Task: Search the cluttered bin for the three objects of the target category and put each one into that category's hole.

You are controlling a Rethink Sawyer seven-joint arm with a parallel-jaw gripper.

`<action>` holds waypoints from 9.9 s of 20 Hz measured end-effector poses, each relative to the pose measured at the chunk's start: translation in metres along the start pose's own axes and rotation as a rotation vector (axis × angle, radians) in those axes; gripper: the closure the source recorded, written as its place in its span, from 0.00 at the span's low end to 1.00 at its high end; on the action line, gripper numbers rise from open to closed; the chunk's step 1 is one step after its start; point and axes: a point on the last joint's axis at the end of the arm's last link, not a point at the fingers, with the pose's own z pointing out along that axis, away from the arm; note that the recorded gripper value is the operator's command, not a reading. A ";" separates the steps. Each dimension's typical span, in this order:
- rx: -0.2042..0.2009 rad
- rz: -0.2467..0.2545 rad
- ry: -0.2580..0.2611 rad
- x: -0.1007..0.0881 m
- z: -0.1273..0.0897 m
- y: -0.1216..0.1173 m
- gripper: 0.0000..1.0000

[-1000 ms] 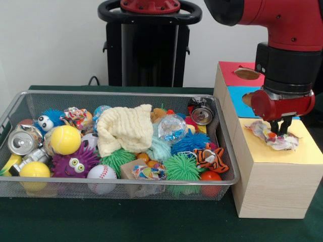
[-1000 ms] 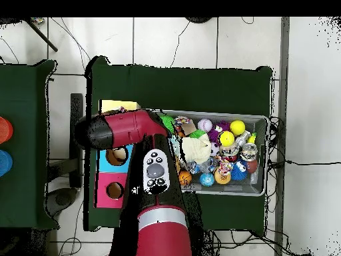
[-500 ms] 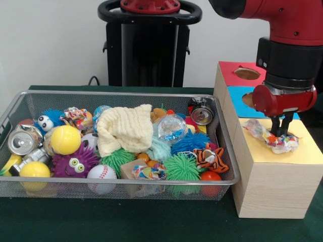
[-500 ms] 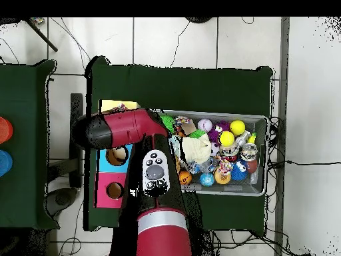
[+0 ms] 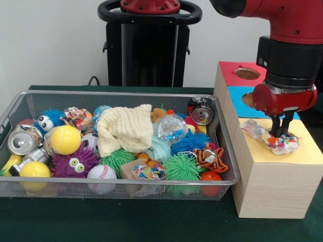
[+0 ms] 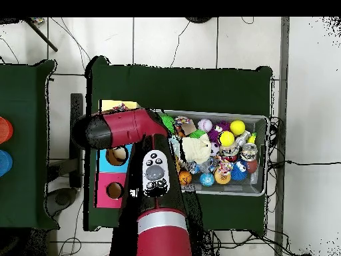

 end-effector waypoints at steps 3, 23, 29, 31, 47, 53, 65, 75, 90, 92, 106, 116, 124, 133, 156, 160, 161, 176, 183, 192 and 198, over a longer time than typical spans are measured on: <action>0.000 0.000 0.000 0.000 0.000 0.000 1.00; 0.023 -0.001 -0.067 -0.021 -0.045 -0.007 1.00; 0.036 0.000 -0.104 -0.032 -0.068 -0.011 1.00; 0.039 0.000 -0.111 -0.034 -0.072 -0.012 1.00; 0.043 -0.001 -0.123 -0.037 -0.080 -0.013 1.00; 0.042 0.000 -0.122 -0.037 -0.079 -0.013 1.00; 0.042 0.000 -0.130 -0.038 -0.069 -0.013 1.00; 0.041 0.000 -0.137 -0.039 -0.059 -0.013 1.00; 0.045 0.001 -0.165 -0.044 -0.053 -0.014 1.00; 0.046 0.001 -0.168 -0.046 -0.054 -0.014 1.00; 0.060 0.015 -0.169 -0.045 -0.055 -0.029 1.00; 0.082 0.016 -0.162 -0.041 -0.056 -0.036 1.00; 0.090 0.017 -0.159 -0.039 -0.056 -0.038 1.00; 0.090 0.017 -0.160 -0.040 -0.057 -0.038 1.00; 0.080 0.016 -0.132 -0.031 -0.038 -0.035 1.00; 0.076 0.016 -0.119 -0.027 -0.030 -0.034 1.00; 0.075 0.016 -0.115 -0.025 -0.028 -0.033 1.00; 0.071 0.016 -0.103 -0.021 -0.020 -0.033 1.00; 0.072 0.021 -0.102 -0.021 -0.020 -0.036 1.00; 0.075 0.033 -0.101 -0.020 -0.020 -0.045 1.00; 0.072 0.036 -0.096 -0.017 -0.020 -0.046 1.00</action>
